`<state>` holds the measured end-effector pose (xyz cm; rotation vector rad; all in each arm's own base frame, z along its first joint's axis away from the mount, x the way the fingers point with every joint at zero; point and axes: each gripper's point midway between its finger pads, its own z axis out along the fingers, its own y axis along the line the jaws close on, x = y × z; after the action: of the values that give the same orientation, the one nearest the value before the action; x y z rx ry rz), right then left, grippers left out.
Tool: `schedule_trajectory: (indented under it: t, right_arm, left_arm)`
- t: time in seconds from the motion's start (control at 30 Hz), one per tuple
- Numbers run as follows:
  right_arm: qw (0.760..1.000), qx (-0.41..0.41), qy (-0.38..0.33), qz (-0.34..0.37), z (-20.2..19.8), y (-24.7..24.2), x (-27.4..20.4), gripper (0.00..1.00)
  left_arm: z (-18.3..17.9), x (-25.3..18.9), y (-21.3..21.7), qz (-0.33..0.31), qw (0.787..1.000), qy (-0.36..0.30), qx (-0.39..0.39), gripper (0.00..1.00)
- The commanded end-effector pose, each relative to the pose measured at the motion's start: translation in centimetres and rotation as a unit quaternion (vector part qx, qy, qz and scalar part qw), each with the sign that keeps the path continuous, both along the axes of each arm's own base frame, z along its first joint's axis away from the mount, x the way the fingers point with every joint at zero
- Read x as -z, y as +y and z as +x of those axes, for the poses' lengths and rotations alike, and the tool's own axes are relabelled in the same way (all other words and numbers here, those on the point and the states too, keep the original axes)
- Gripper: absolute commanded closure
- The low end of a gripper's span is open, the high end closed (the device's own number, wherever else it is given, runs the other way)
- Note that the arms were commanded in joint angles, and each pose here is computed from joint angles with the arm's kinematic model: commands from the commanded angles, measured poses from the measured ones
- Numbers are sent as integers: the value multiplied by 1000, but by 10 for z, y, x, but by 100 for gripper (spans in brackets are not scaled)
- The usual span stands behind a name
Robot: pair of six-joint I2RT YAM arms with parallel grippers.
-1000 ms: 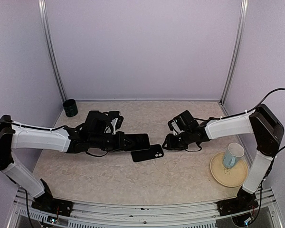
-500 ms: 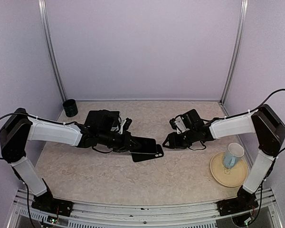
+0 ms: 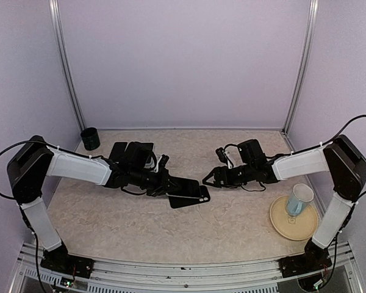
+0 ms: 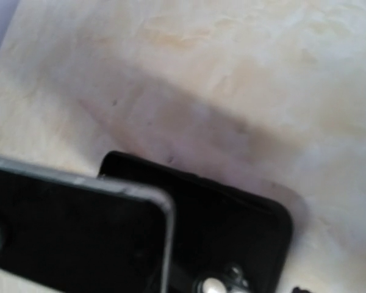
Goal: Put the phone into the phone case
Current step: Install the phone on the phone case.
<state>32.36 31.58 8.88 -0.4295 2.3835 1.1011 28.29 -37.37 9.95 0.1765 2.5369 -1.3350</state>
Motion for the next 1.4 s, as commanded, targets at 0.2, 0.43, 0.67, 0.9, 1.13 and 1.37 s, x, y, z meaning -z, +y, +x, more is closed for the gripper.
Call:
schedule_trajectory:
  t: [0.2,0.43,0.67,0.9,1.13,1.37]
  right_arm:
    - [999,-28,10,33,-8,7,5,19]
    - [999,-31,13,37,-10,8,9,5]
    - [998,-31,20,42,-10,9,11,0]
    - [998,-32,25,45,-10,10,15,0]
    - [998,-34,33,46,-12,11,20,0]
    - [998,-33,41,41,-13,11,28,0]
  left_arm:
    - [17,-22,-14,-57,998,-12,3,100]
    - [15,-14,-15,-61,998,5,3,100]
    - [16,-14,-18,-70,997,13,3,100]
    - [15,-7,-21,-74,997,37,0,100]
    - [16,-1,-22,-74,996,46,-2,100]
    - [20,3,-21,-75,996,53,-6,100]
